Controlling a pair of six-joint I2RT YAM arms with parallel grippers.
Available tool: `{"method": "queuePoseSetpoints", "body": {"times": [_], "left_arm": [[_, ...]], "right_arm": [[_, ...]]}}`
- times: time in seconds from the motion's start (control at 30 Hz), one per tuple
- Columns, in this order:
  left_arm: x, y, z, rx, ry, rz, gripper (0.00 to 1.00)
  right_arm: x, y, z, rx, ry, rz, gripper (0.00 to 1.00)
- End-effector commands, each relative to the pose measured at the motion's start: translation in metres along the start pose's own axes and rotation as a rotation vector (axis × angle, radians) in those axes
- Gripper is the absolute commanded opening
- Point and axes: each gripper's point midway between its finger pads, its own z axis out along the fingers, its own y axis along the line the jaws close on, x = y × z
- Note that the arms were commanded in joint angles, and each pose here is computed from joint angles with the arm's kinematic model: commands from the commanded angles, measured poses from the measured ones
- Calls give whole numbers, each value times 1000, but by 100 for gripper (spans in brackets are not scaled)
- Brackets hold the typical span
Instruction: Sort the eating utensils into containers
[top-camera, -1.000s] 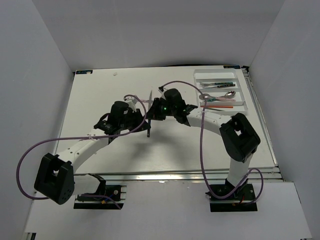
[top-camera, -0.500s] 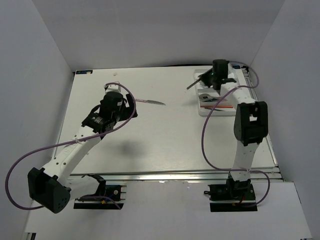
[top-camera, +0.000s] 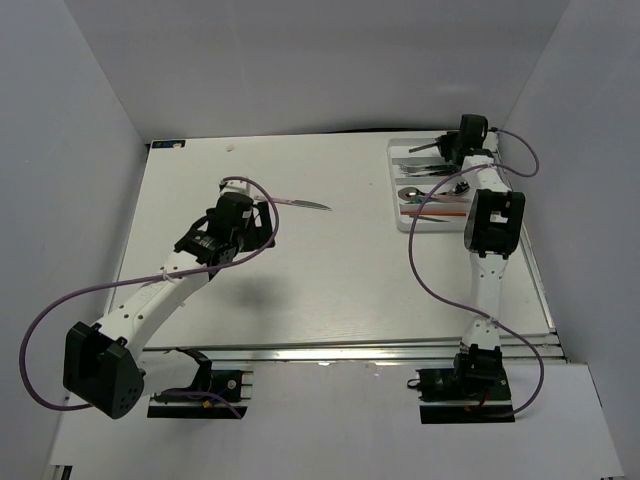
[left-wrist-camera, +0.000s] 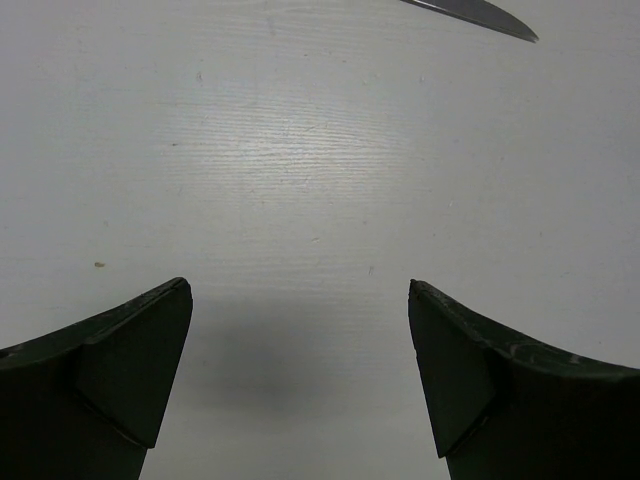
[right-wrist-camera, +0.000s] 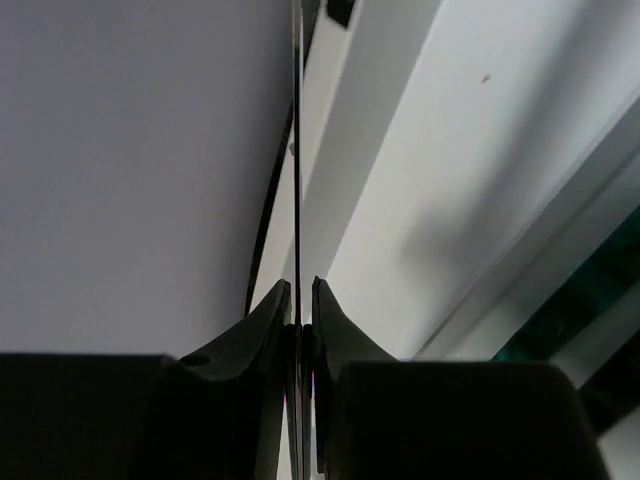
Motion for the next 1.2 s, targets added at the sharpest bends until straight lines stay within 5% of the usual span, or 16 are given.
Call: {"method": "queuePoseSetpoints", "body": {"times": [0.0,0.13,0.23,0.37,0.43,0.47,0.57,0.97,1.17], "left_arm": [[-13,-5,-5,40,-52,1,98],[-7,-4,-6,44,-47,-2,98],[-3,-5,-6,57,-38,-3,98],[-1,-6,-3,53,-24,0,98],[-1,-7,-1,51,-18,-2,98],[-1,-7,-1,49,-19,-7,98],[-3,-7,1,42,-17,-21,98],[-64,-18,15,-78,-77,-154,98],[-97,-28,72,-148,-14,-217,98]], "right_arm": [[-10,54,2,-212,-11,35,0],[-10,31,11,-166,-37,55,0],[-8,19,15,-137,-37,53,10],[-7,20,12,-134,-41,55,52],[-10,26,7,-134,-46,54,58],[-11,27,6,-134,-49,49,74],[-16,33,-2,-129,-54,43,89],[-45,79,-79,-97,-75,-42,89],[-18,87,-191,7,-93,-513,89]]}}
